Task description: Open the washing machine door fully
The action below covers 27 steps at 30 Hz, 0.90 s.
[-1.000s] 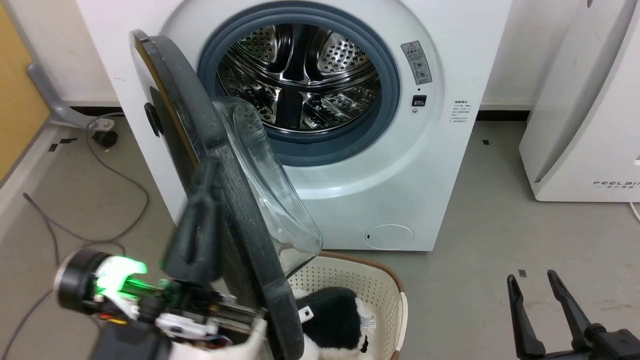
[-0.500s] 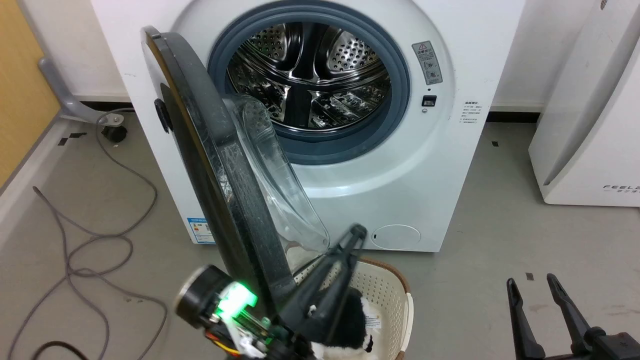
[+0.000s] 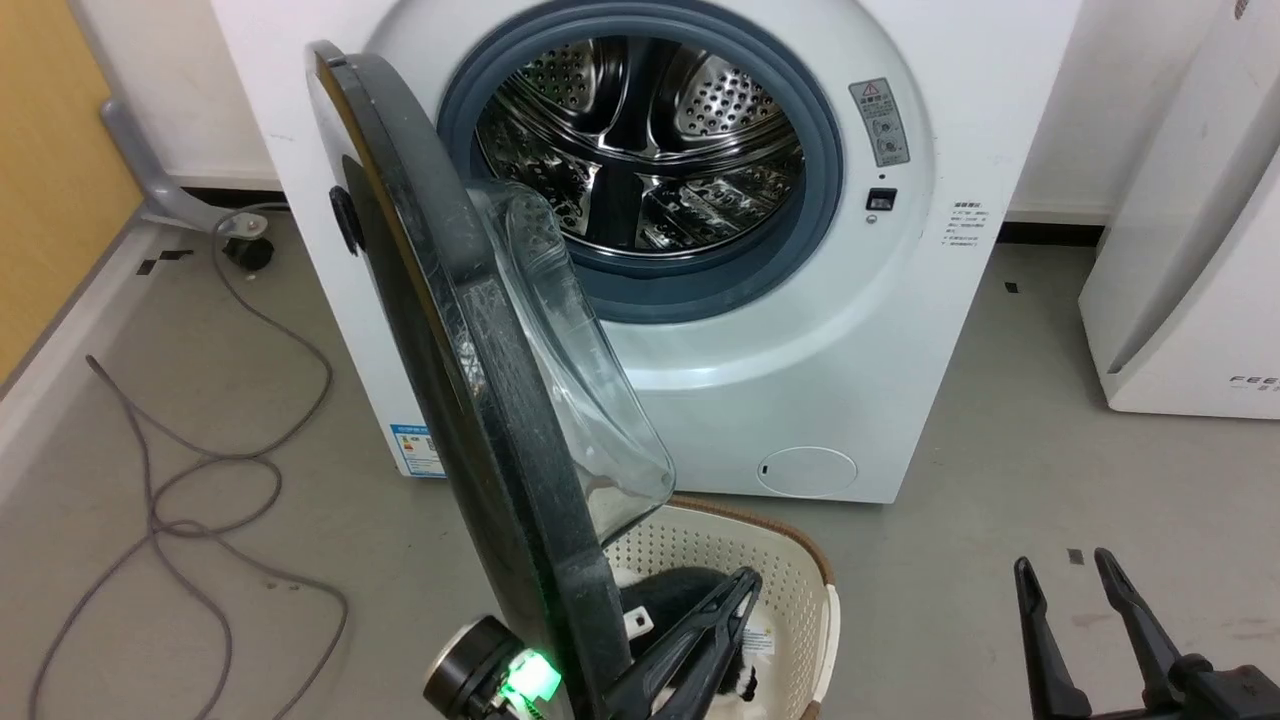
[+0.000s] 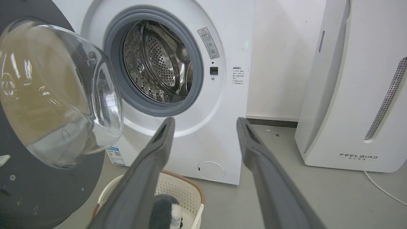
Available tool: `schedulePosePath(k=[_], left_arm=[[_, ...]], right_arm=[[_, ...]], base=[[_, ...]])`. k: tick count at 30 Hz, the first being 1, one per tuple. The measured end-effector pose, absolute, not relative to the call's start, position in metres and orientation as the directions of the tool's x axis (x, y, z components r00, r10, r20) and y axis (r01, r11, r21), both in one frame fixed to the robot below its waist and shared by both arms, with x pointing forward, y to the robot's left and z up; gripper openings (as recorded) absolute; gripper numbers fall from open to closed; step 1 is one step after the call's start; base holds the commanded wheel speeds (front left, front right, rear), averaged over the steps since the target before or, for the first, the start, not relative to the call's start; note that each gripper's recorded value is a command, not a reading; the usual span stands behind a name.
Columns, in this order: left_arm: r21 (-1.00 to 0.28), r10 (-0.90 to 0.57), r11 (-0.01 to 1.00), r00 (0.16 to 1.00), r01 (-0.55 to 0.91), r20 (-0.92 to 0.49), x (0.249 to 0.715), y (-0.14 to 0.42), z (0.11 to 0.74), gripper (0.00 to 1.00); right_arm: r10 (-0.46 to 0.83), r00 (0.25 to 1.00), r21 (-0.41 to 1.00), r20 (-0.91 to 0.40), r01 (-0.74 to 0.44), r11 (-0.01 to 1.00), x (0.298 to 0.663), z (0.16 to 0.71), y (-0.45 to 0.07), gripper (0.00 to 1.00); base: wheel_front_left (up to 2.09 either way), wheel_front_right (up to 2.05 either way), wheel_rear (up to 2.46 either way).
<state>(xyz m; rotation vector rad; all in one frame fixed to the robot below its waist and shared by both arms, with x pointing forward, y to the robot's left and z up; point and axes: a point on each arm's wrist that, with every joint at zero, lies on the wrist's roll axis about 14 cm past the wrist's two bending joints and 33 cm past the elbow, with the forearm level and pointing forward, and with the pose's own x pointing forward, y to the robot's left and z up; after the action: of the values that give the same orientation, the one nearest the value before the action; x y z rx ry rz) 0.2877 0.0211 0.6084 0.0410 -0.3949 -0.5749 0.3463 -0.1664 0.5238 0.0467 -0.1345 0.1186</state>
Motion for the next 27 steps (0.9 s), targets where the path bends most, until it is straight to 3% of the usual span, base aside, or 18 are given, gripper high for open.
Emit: schedulePosePath(k=[13, 27], left_arm=[[0.090, -0.422, 0.907, 0.889, 0.412, 0.180, 0.309, 0.054, 0.543, 0.00], [0.073, -0.302, 0.953, 0.939, 0.293, 0.166, 0.303, 0.087, 0.536, 0.00]], right_arm=[[0.129, 0.985, 0.039, 0.115, -0.134, 0.990, 0.351, 0.517, -0.162, 1.00], [0.233, 0.967, 0.043, 0.102, -0.238, 0.970, 0.366, 0.513, -0.128, 1.00]], base=[[0.00, 0.00, 0.00], [0.00, 0.00, 0.00]])
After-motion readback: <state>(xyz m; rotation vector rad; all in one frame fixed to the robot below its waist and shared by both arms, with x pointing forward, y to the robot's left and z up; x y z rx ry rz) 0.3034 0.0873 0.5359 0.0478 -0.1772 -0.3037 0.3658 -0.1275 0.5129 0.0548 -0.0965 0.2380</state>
